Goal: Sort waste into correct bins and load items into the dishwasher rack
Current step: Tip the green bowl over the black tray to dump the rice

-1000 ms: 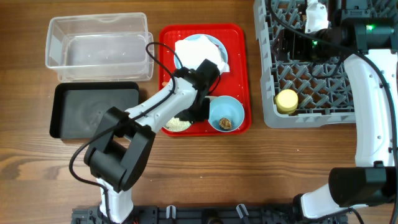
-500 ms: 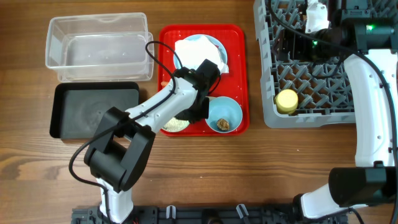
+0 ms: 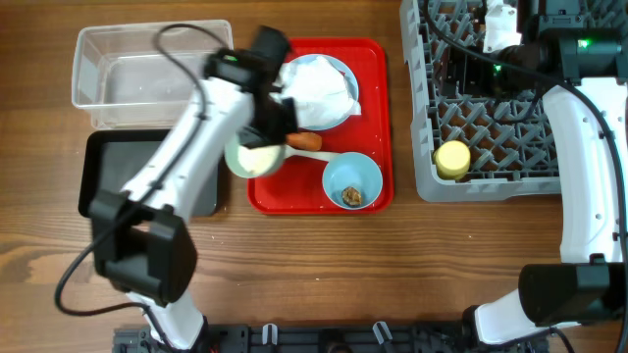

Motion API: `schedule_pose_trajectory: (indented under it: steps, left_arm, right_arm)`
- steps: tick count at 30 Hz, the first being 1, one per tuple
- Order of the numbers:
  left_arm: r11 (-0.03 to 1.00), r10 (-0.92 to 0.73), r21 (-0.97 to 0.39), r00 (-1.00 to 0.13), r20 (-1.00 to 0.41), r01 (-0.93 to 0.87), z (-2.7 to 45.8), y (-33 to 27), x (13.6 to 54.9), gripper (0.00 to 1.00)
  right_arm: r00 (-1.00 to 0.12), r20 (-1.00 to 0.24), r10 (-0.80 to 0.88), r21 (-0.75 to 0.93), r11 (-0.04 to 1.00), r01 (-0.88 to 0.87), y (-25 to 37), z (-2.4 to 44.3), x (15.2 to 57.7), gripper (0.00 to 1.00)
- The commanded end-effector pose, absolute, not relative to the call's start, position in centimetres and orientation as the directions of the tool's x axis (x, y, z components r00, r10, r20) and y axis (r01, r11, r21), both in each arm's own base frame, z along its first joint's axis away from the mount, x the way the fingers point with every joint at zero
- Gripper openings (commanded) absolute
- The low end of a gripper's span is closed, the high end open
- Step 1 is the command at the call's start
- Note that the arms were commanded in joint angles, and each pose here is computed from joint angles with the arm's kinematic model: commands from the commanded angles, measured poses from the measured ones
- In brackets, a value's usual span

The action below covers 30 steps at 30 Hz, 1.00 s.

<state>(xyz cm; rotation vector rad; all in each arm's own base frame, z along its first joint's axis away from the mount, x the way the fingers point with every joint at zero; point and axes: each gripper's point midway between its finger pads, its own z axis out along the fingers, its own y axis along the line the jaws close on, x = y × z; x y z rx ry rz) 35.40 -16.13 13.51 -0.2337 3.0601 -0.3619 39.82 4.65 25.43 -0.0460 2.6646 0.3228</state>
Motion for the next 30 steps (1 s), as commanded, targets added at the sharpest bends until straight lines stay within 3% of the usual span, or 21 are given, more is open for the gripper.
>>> schedule_pose_trajectory:
  steps: [1,8,17,24,30]
  left_arm:
    - [0.900,-0.163,-0.412,-0.986,-0.021,-0.139,16.4,-12.2,36.4,0.04]
    - [0.738,-0.295,-0.651,-0.952,-0.076,-0.177,18.6,-0.7,37.9,0.04]
    - [0.512,-0.444,-0.833,-0.895,-0.049,-0.208,15.7,5.8,34.0,0.04]
    - [0.433,-0.568,-0.873,-0.820,-0.072,-0.224,14.9,9.9,32.6,0.04]
    - [0.391,-0.587,-0.904,-0.804,-0.098,-0.175,16.0,10.0,33.3,0.04]
  right_arm:
    - [-0.901,-0.434,0.005,0.201,0.975,-0.091,4.5,25.1,39.7,0.89]
    - [-0.904,-0.428,0.006,0.202,0.975,-0.089,4.5,25.0,39.5,0.90]
    - [-0.905,-0.425,0.006,0.203,0.975,-0.088,4.5,25.0,39.5,0.89]
    - [-0.905,-0.424,0.009,0.204,0.975,-0.086,4.5,25.0,39.4,0.89]
    - [-0.906,-0.423,0.009,0.204,0.975,-0.086,4.5,24.9,39.4,0.89]
